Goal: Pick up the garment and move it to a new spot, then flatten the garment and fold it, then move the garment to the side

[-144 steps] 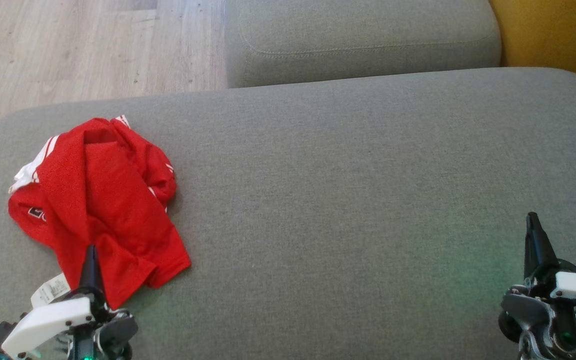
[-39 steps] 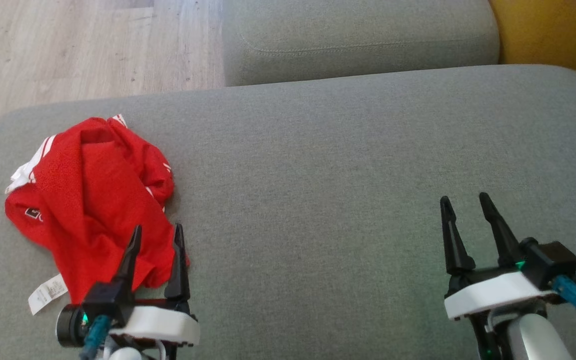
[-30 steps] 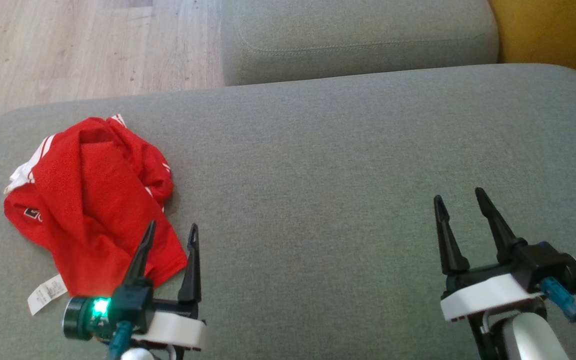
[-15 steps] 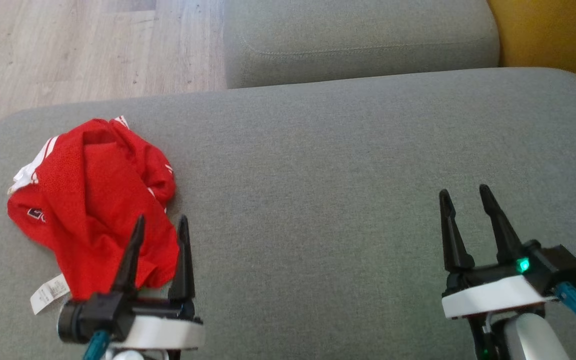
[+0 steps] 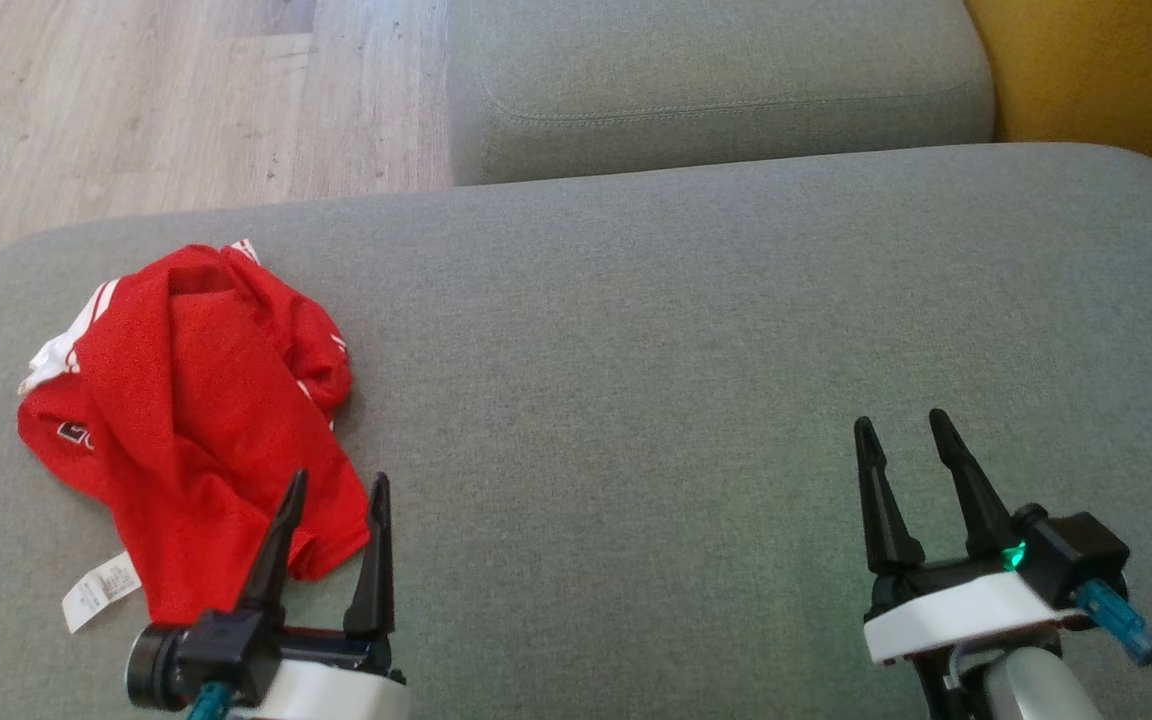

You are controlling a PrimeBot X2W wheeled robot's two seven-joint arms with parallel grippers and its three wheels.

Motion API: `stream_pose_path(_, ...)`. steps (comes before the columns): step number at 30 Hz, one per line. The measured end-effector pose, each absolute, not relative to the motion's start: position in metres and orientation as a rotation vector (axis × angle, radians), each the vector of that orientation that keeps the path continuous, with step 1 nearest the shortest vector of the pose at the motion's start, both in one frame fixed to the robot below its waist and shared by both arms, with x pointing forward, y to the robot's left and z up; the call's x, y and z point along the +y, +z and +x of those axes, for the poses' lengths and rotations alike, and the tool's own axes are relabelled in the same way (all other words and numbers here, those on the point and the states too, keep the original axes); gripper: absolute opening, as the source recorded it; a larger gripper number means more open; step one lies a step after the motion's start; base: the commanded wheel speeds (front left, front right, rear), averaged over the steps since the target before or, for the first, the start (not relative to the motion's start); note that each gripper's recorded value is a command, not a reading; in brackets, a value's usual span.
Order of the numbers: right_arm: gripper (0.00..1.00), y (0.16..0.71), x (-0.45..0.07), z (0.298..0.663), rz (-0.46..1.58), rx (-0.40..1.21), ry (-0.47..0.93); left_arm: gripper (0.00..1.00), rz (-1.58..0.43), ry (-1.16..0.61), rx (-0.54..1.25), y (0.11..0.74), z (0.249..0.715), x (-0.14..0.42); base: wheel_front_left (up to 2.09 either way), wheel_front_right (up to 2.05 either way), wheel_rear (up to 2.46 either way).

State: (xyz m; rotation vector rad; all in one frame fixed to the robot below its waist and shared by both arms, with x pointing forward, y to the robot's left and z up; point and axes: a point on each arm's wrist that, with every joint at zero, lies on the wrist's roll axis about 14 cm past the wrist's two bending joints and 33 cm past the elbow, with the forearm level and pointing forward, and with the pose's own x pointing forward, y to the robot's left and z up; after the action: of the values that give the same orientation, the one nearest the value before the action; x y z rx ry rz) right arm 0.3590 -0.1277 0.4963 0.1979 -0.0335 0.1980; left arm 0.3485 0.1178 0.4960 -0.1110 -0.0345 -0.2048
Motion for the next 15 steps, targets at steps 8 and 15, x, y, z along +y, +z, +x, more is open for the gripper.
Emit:
stream_pose_path(8, 1.00, 0.495, -0.122, 0.360, 0.188, -0.026, 0.217, 1.00, -0.121, -0.188, -0.042, 0.498, 0.349, 0.123, 0.00, 0.00, 0.00)
stream_pose_path(15, 1.00, 0.495, -0.100, 0.362, 0.184, -0.022, 0.283, 1.00, -0.119, -0.114, -0.055, 0.500, 0.344, 0.147, 0.00, 0.00, 0.00)
